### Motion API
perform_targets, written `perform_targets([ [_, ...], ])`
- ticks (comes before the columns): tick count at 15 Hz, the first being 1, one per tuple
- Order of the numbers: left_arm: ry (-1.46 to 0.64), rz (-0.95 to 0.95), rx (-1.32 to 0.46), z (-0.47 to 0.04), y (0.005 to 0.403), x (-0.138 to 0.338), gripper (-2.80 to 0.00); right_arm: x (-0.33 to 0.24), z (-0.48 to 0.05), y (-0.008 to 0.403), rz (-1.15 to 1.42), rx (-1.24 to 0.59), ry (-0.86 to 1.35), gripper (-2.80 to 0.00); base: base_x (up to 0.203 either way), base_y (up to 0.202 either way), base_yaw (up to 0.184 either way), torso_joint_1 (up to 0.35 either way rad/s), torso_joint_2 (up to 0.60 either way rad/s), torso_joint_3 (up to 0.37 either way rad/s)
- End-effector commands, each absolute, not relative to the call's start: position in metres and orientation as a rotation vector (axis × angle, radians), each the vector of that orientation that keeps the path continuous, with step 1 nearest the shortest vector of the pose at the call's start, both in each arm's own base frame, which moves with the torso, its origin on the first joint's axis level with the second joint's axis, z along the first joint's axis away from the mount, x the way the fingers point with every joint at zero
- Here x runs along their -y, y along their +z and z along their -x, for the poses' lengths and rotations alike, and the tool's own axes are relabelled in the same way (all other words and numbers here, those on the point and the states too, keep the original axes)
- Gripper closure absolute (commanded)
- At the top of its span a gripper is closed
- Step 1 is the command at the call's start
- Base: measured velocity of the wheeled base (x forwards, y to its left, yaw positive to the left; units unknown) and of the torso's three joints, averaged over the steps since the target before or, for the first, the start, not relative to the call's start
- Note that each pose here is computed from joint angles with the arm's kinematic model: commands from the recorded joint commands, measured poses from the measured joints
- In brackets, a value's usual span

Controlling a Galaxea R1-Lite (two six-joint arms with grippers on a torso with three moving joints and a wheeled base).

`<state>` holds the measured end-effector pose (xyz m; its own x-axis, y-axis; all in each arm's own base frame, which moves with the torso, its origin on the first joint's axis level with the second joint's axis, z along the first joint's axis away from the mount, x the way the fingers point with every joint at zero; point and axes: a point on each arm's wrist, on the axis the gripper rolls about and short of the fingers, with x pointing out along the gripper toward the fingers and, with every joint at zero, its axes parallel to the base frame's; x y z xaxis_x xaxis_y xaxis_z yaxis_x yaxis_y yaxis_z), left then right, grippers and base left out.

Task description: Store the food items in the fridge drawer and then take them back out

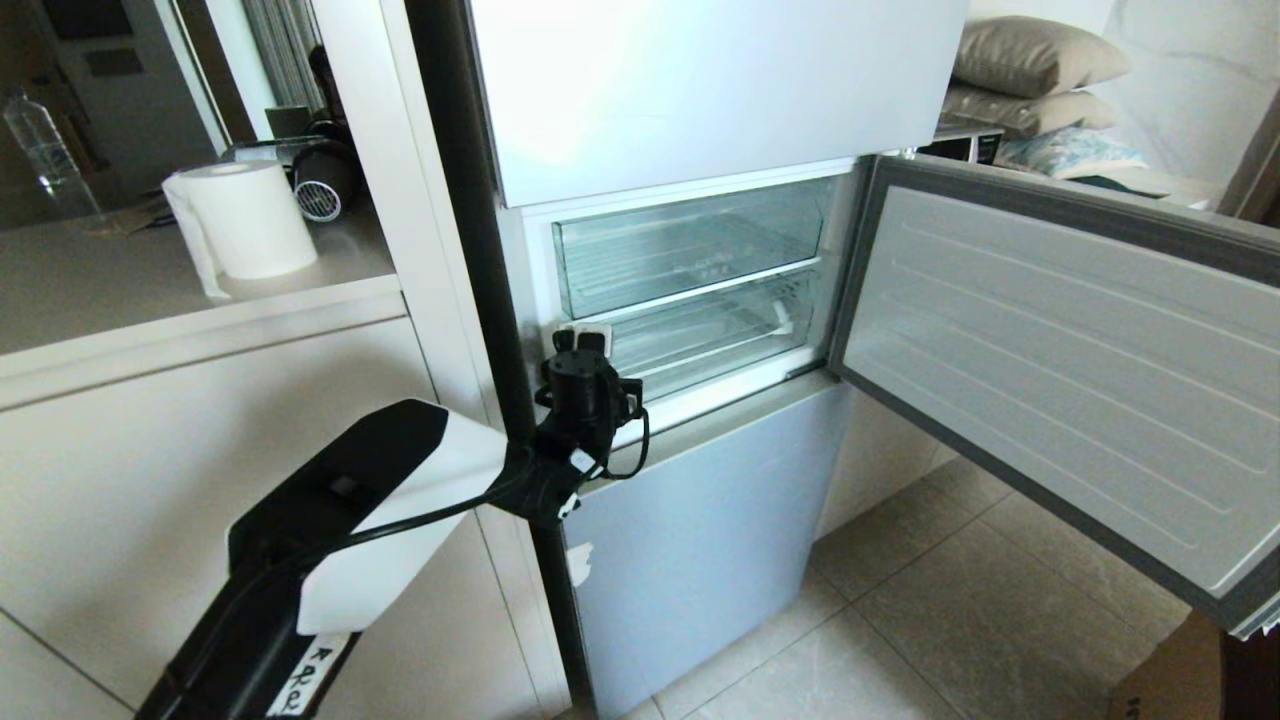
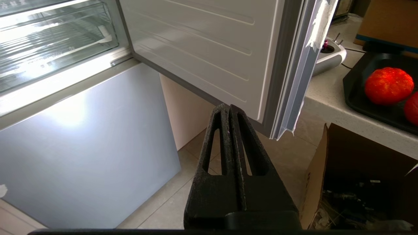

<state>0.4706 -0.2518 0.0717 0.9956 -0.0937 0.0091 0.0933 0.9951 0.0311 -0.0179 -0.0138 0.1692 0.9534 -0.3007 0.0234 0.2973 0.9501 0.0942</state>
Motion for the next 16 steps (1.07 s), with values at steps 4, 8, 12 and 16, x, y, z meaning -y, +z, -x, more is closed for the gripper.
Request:
perform_targets([
  [4, -0.065, -0.051, -0.027, -0.488, 0.052, 0.256, 0.00, 0.014, 0.016, 0.166, -0.094, 0.026, -0.317, 0.00, 0.000, 0.000, 0.000, 0.000, 0.00, 0.000],
  [8, -0.033, -0.045, -0.016, -0.490, 0.052, 0.251, 0.00, 0.014, 0.015, 0.163, -0.103, 0.020, -0.319, 0.00, 0.000, 0.000, 0.000, 0.000, 0.00, 0.000],
  [12, -0.011, -0.005, 0.065, -0.484, 0.066, 0.255, 0.00, 0.014, 0.014, 0.159, -0.114, 0.008, -0.333, 0.00, 0.000, 0.000, 0.000, 0.000, 0.00, 0.000],
  [16, -0.064, 0.016, 0.094, -0.456, 0.100, 0.267, 0.00, 0.014, 0.014, 0.159, -0.117, 0.007, -0.332, 0.00, 0.000, 0.000, 0.000, 0.000, 0.00, 0.000],
])
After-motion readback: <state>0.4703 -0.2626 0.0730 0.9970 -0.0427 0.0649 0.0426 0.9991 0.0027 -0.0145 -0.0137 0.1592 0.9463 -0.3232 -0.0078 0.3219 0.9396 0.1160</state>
